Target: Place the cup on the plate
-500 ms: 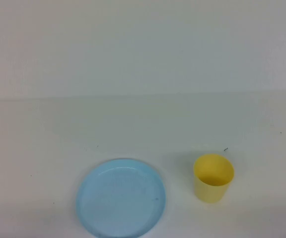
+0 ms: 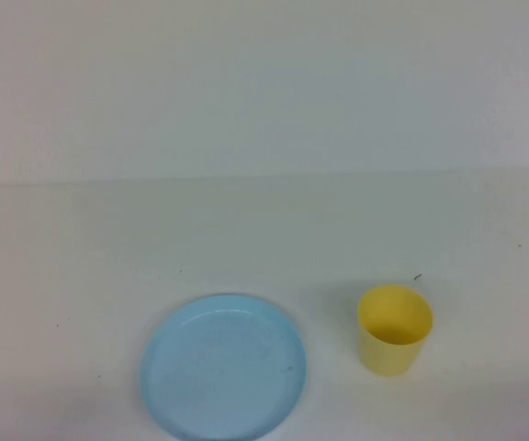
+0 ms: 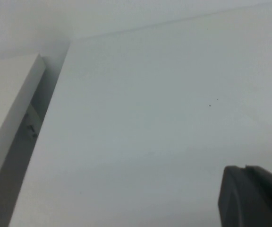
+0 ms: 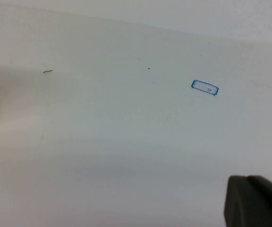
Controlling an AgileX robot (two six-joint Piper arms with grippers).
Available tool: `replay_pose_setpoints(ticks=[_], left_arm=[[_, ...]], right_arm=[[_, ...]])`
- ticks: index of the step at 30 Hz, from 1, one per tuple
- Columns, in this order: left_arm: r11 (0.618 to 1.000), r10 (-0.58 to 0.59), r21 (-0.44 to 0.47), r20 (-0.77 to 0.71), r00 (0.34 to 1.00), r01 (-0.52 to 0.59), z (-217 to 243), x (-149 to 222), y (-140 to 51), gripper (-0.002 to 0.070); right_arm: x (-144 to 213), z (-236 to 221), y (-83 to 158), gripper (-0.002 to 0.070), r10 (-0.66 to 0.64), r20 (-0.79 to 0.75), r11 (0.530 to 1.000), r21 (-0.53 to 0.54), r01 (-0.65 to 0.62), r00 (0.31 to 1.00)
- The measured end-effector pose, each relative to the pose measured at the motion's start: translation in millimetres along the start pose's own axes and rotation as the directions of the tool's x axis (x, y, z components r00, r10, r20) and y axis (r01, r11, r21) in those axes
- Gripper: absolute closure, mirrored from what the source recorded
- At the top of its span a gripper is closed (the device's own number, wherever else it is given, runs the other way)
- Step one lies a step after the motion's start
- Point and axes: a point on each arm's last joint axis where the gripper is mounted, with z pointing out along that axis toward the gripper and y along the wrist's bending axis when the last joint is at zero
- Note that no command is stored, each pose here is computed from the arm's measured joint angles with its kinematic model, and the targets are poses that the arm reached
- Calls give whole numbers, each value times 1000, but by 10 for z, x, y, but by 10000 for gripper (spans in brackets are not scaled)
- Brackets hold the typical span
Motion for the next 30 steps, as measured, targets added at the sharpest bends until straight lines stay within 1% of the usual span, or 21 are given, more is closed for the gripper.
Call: replay_pose_setpoints(ticks=[2,5,9,12,15,18,20,23,30], left_arm=[[1000,23,-10,10,1000,-23,0,-9,9,675],[1000,2,-12,71,997,-1,-2,-64,11,675],[1000,1,-28,198,980,4,-18,-180,26,675],[999,6,-45,318,948,9,-48,-289,41,675],[998,12,-59,420,907,14,-86,-383,54,675],[997,17,-68,490,872,19,-119,-446,63,675],[997,17,-70,501,865,21,-126,-459,65,675],[997,17,-69,500,866,20,-125,-458,65,675],[997,14,-68,500,866,23,-125,-458,65,675]], right_arm=[[0,0,0,675,0,0,1000,0,0,1000],[0,0,0,675,0,0,1000,0,0,1000],[0,0,0,675,0,0,1000,0,0,1000],[-26,1,-12,675,-23,32,1000,14,22,999],[-126,-8,-38,675,-92,138,995,55,85,986],[-237,-32,-54,675,-132,254,989,92,112,958],[-302,-53,-59,675,-144,324,987,109,114,935],[-362,-77,-63,675,-153,388,986,125,112,909],[-391,-90,-65,675,-154,418,985,131,109,895]])
